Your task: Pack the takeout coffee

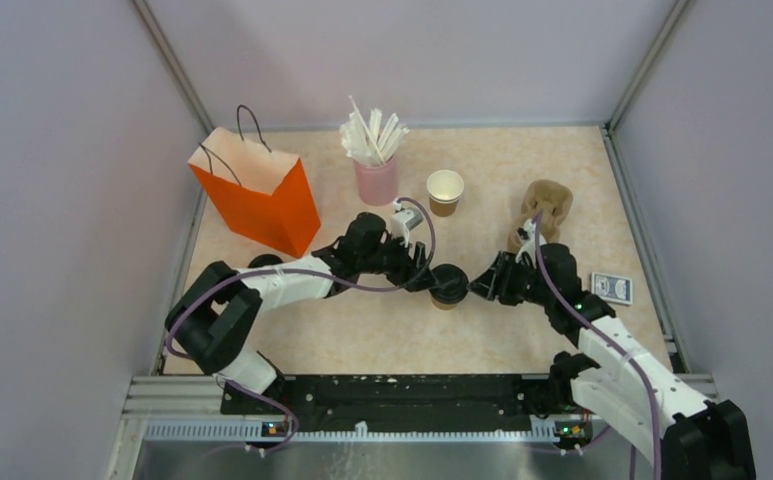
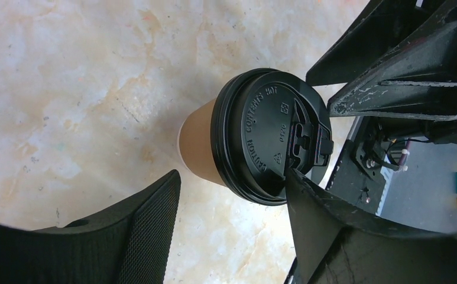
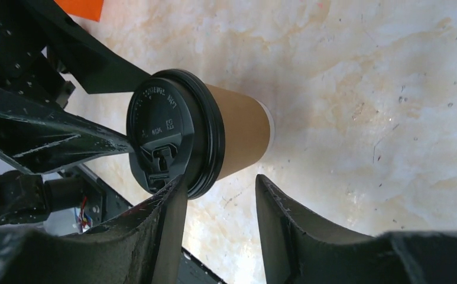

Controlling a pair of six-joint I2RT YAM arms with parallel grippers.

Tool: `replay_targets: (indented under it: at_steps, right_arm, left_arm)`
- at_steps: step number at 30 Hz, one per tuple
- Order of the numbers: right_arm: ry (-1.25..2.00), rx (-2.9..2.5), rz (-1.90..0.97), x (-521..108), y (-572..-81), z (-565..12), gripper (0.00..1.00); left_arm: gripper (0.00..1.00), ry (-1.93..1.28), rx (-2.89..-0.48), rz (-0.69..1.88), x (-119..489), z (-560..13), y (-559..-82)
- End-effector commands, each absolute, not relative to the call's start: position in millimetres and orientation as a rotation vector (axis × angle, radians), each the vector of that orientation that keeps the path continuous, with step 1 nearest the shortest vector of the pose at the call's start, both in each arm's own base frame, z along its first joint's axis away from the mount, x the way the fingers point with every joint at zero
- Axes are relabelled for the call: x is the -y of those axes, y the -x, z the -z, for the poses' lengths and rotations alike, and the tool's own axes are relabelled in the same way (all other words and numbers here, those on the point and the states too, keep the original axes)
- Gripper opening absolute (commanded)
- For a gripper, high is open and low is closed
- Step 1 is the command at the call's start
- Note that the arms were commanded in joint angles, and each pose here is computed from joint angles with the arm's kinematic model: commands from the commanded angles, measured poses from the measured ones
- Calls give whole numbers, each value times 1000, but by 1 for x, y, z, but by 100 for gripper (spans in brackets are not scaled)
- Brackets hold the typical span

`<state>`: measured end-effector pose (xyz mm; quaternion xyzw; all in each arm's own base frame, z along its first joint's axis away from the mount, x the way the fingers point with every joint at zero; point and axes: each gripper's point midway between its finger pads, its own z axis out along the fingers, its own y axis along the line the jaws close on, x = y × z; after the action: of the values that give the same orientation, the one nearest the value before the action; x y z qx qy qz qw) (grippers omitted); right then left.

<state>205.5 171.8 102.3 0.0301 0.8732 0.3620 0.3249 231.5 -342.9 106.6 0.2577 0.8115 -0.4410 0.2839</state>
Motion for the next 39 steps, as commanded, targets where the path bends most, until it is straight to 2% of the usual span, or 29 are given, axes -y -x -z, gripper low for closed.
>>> replay_targets:
  at_steps: [1,12,18,39]
  right_arm:
    - [-80,-2207,-995,-175,-218,-116,45]
    - [-129,-2244,-940,-164,-221,-90,39]
    - [-132,-2212,-957,-163,-220,-100,35]
    - [-140,-2160,-1026,-169,-226,-105,33]
  left_arm:
    - [70,-694,-2086,1211,356,-123,-244]
    - [64,-679,-2121,1202,357,-112,-245]
    - [62,-671,-2128,1197,357,-110,-247]
    - [58,-664,-2144,1209,359,-106,-247]
